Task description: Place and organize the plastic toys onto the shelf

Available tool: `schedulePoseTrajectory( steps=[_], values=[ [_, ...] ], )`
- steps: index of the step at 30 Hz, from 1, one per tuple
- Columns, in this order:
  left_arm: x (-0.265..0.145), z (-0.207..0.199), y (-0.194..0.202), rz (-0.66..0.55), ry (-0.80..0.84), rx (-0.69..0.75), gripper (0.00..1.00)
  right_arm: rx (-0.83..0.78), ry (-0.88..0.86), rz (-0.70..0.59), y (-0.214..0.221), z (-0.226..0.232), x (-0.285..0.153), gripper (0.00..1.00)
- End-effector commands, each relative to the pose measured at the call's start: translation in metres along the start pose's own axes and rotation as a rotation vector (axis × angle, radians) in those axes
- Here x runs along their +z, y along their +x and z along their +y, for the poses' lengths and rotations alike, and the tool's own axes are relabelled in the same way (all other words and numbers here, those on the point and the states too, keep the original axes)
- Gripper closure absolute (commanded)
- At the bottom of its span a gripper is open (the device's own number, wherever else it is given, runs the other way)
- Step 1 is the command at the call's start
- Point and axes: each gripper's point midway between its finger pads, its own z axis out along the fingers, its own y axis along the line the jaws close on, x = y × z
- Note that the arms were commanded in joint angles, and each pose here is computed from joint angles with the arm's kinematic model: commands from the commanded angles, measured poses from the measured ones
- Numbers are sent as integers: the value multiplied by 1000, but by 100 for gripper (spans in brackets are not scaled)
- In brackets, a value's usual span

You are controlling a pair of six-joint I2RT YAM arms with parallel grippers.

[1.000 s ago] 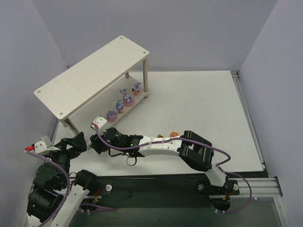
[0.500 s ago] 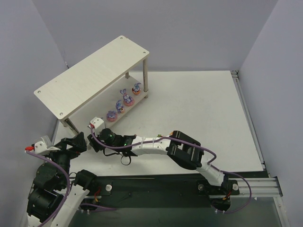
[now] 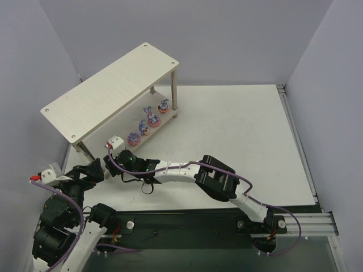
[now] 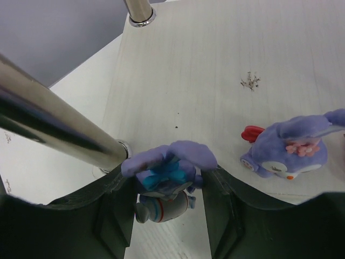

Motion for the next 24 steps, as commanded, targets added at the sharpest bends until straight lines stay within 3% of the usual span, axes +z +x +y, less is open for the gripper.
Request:
schedulePoseTrajectory(
  steps=[1, 10, 24],
  values=[
    [-8, 0, -15, -64, 22, -35, 3, 41, 2, -91, -33, 4, 9, 88],
    [-8, 1, -15, -66, 20, -37, 3, 57, 19, -80, -26, -3, 18, 87],
    [-8, 2, -15, -66, 16, -36, 3, 76, 40, -63, -24, -6, 25, 69]
  ],
)
